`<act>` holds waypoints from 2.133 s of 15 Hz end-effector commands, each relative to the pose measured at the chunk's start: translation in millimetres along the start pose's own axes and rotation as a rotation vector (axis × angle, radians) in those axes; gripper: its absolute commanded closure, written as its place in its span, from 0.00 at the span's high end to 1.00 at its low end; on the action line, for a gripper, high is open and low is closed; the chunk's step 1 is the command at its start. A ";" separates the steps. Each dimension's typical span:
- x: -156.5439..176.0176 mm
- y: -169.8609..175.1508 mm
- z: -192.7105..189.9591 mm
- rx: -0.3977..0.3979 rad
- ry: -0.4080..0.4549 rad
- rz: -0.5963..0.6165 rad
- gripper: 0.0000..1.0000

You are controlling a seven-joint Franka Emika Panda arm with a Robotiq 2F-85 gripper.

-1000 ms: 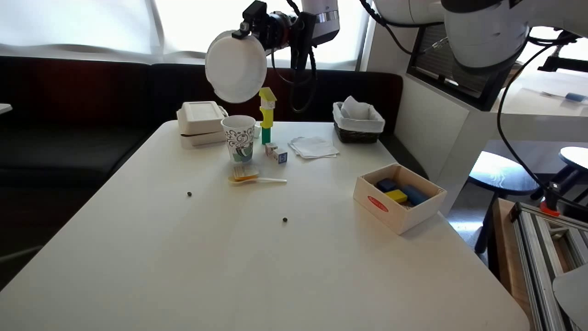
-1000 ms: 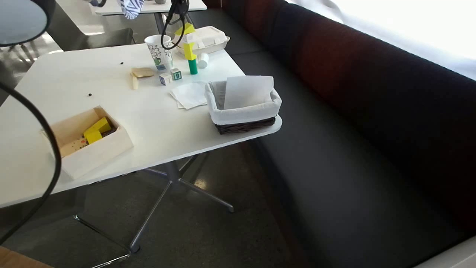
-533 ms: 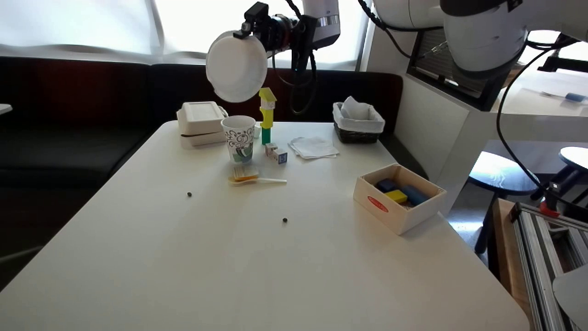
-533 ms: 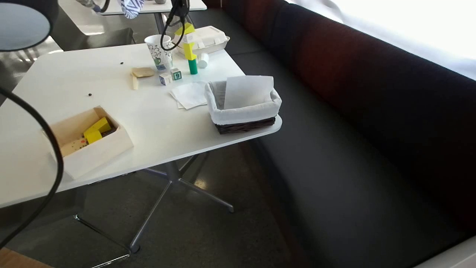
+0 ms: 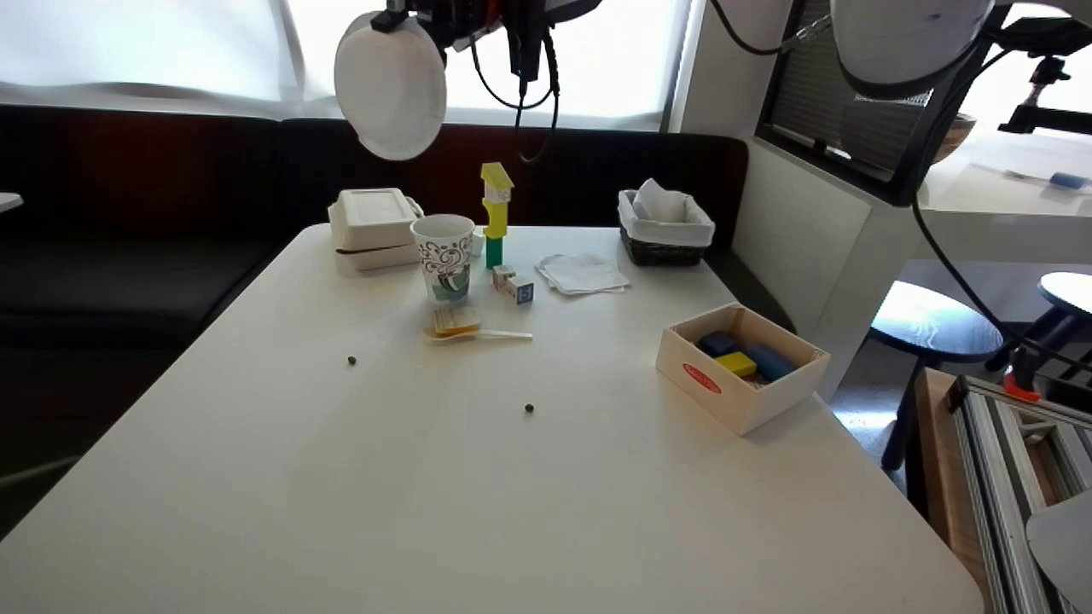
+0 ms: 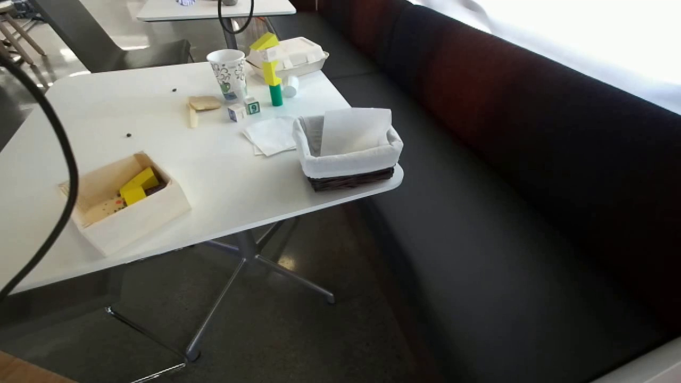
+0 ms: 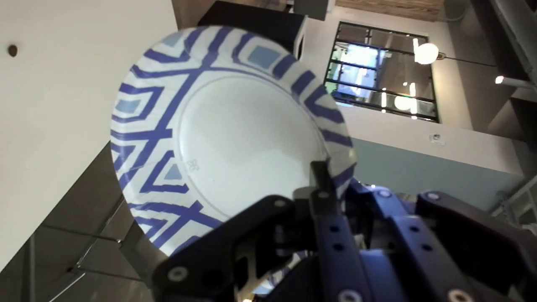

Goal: Pour the contents in the bowl into the coffee cup.

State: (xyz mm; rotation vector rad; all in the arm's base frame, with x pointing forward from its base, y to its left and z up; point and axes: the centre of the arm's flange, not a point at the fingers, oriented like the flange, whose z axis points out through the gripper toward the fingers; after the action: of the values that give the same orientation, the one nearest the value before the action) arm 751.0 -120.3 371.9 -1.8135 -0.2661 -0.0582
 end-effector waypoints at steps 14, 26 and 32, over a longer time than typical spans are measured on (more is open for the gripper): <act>90.9 -5.8 210.0 -0.804 0.188 0.043 0.02; 98.4 2.0 220.4 -0.965 0.095 0.076 0.02; 99.4 7.8 274.3 -1.246 0.018 0.113 0.02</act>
State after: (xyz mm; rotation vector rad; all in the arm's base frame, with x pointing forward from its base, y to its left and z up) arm 807.3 129.6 313.1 -2.9131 -0.1034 -0.2296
